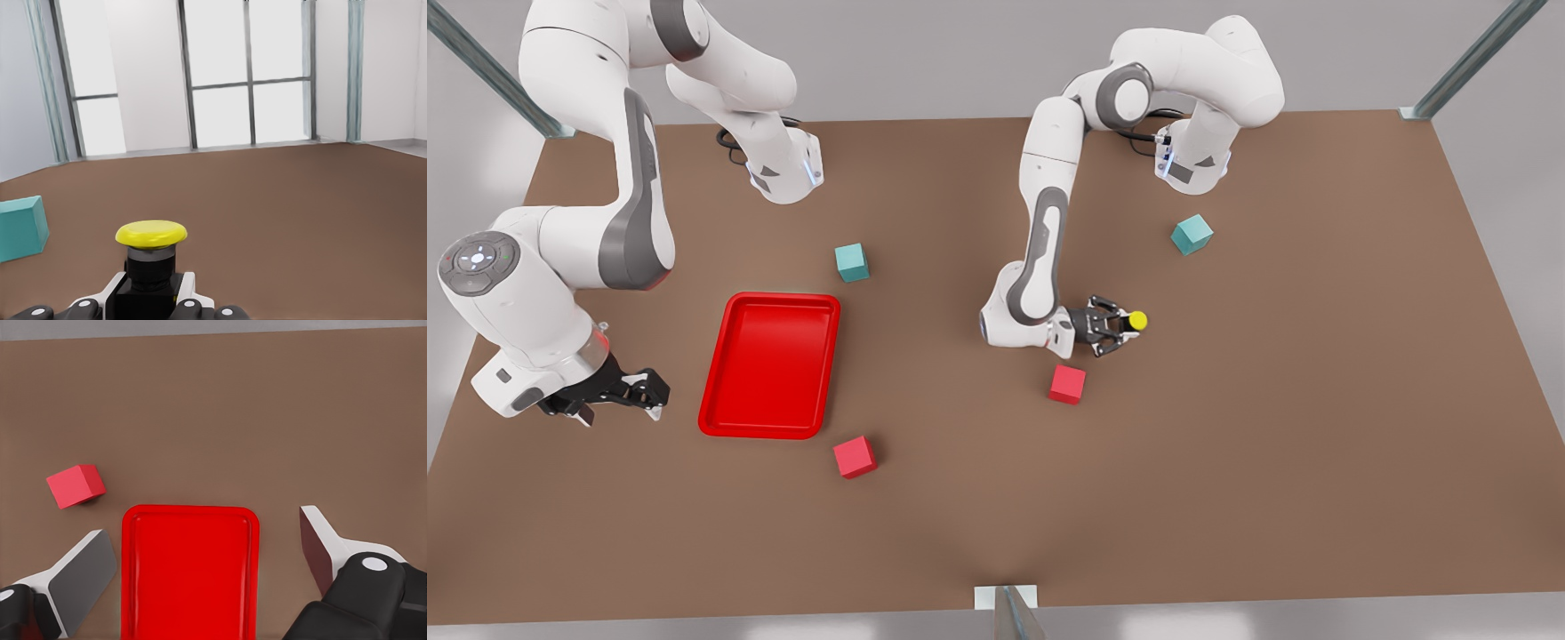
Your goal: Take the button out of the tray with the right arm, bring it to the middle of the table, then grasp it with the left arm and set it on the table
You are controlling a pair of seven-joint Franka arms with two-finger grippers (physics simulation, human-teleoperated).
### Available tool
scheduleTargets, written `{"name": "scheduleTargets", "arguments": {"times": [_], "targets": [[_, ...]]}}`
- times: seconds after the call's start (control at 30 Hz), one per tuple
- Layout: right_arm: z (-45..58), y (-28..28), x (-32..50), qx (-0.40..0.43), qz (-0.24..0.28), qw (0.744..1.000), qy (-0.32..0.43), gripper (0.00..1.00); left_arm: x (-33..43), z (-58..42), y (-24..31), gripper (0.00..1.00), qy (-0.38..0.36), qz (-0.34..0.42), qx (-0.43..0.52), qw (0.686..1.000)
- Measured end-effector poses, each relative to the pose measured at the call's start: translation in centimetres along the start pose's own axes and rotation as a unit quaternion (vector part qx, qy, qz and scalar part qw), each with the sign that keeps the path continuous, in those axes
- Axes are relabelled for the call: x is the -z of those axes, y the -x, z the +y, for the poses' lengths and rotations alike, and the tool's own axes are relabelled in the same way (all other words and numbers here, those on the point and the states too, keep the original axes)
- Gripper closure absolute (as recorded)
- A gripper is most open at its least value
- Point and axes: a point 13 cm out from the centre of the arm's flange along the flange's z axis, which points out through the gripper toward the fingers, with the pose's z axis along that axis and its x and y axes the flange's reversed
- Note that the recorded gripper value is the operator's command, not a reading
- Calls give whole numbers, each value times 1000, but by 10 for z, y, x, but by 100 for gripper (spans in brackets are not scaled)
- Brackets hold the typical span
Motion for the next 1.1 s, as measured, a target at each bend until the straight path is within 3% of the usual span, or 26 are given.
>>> {"name": "scheduleTargets", "arguments": {"times": [0.27,0.3,0.33,0.63,0.83,0.87,0.9,0.97,1.03,1.1], "targets": [[-1,-1,-1,0,2,1000,0,0,-2,6,-14,73,-9,-16,44,999],[0,-1,-1,0,2,1000,0,0,-2,7,-14,29,-9,-17,48,999],[0,-1,-1,0,2,1000,0,0,-2,6,-13,0,-10,-18,53,998],[-1,-1,0,-1,1,1000,0,0,11,15,-16,0,-25,-19,75,997],[-1,-1,1,0,1,1000,0,0,105,97,-28,0,-63,60,46,995],[-1,-1,1,0,0,1000,0,0,140,119,-8,0,-62,113,31,991],[0,-1,0,0,1,1000,0,0,183,140,44,0,-49,199,6,979],[0,-1,0,0,1,1000,0,0,212,123,239,0,8,420,-32,907],[0,-1,-1,0,1,1000,0,0,131,47,349,0,62,522,-13,851],[0,0,-1,0,1,1000,0,0,29,-20,393,0,93,567,13,818]]}}
